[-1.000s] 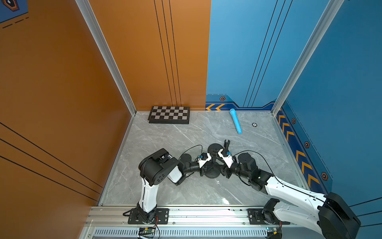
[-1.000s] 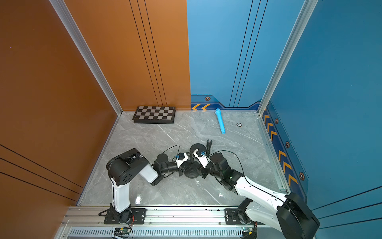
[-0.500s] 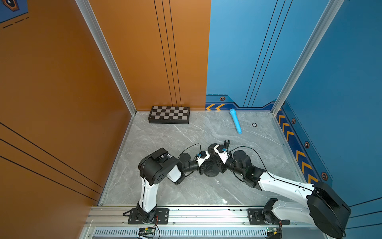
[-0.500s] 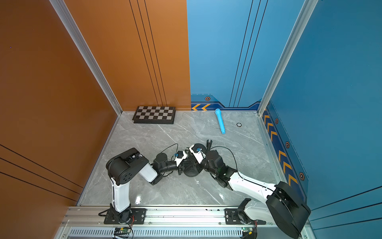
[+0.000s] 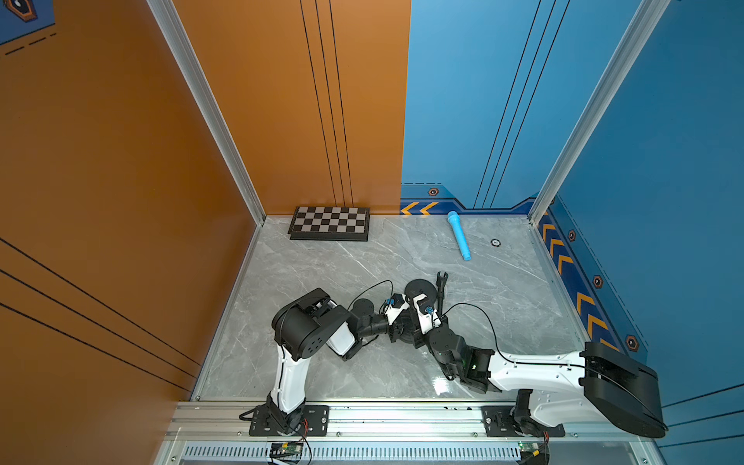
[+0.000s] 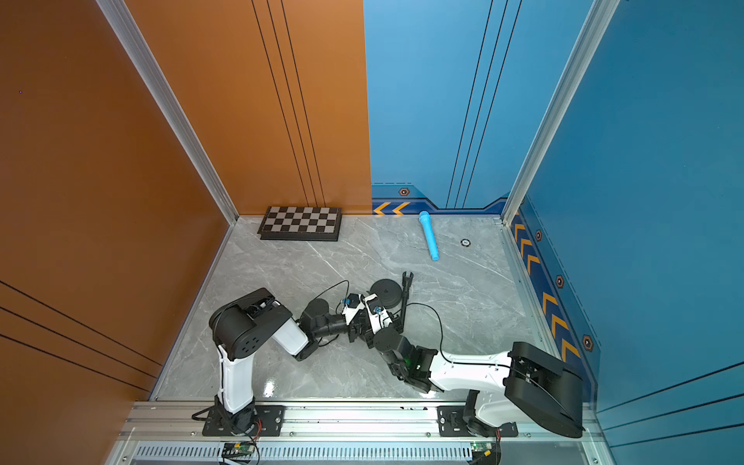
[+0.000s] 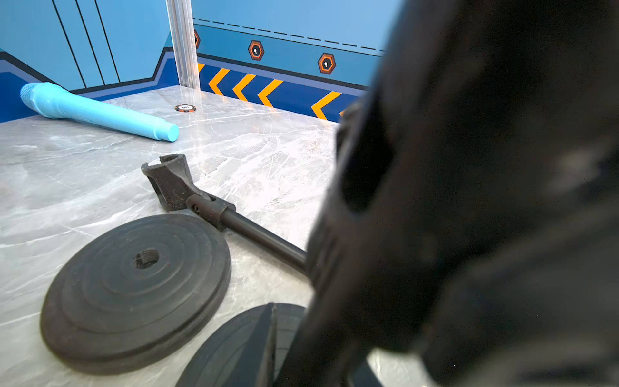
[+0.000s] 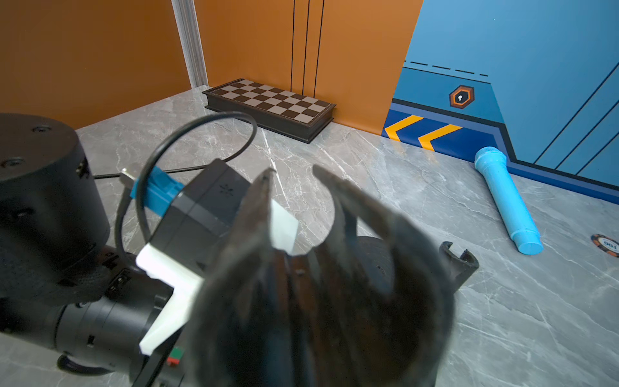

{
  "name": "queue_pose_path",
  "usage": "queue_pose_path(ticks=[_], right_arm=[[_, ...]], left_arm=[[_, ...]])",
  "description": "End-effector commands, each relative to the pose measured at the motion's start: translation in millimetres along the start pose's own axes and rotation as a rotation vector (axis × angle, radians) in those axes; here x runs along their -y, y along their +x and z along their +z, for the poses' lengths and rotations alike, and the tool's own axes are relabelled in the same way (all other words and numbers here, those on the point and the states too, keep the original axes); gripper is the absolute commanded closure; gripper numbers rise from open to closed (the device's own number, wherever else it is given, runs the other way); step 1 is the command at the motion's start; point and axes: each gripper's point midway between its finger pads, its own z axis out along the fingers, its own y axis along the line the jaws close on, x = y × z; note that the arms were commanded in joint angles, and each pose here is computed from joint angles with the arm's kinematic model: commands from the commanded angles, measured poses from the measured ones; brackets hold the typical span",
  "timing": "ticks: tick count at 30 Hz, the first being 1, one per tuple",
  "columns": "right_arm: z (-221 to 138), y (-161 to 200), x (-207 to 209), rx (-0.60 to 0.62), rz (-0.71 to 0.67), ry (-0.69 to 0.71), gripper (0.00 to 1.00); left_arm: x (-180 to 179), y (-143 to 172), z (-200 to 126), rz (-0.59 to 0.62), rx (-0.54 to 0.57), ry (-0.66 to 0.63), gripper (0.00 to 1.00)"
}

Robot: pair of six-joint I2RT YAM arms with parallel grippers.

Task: Assemble a microphone stand
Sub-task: Screw the microphone stand pole into the microphone stand base.

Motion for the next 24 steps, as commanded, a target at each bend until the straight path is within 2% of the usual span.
queue_pose_path(ticks=[1, 4, 5, 7, 10, 13, 20, 24], right_arm=[[-2, 9, -13, -0.085, -0.037, -0.139, 0.86], [-12, 0, -23, -0.103, -0.097, -0.332, 0.60], [-15, 0, -20, -0.113, -0.117, -0.367, 0.54], [-24, -2, -21, -0.134, -0.149, -0.511, 0.52], [-32, -7, -13, -0.133, -0.137, -0.642, 0.47], [-27, -7, -3, -0.141, -0.150, -0.699, 0.44], [-9, -10, -9, -0.181, -0.173, -0.828, 0.44], [5, -12, -13, -0.192, -0.174, -0.855, 0.49]], left_arm=[[-5, 0, 6, -0.013, 0.003, -0.014, 0.75], [-2, 1, 5, -0.011, -0.001, 0.016, 0.80], [-2, 2, 4, -0.008, -0.001, 0.021, 0.82], [2, 3, 4, -0.001, -0.004, 0.045, 0.84], [7, 4, 3, 0.008, -0.007, 0.084, 0.85], [13, 7, 3, 0.028, -0.012, 0.118, 0.84], [20, 17, 3, 0.045, -0.031, 0.144, 0.78], [20, 17, 3, 0.047, -0.030, 0.143, 0.76]])
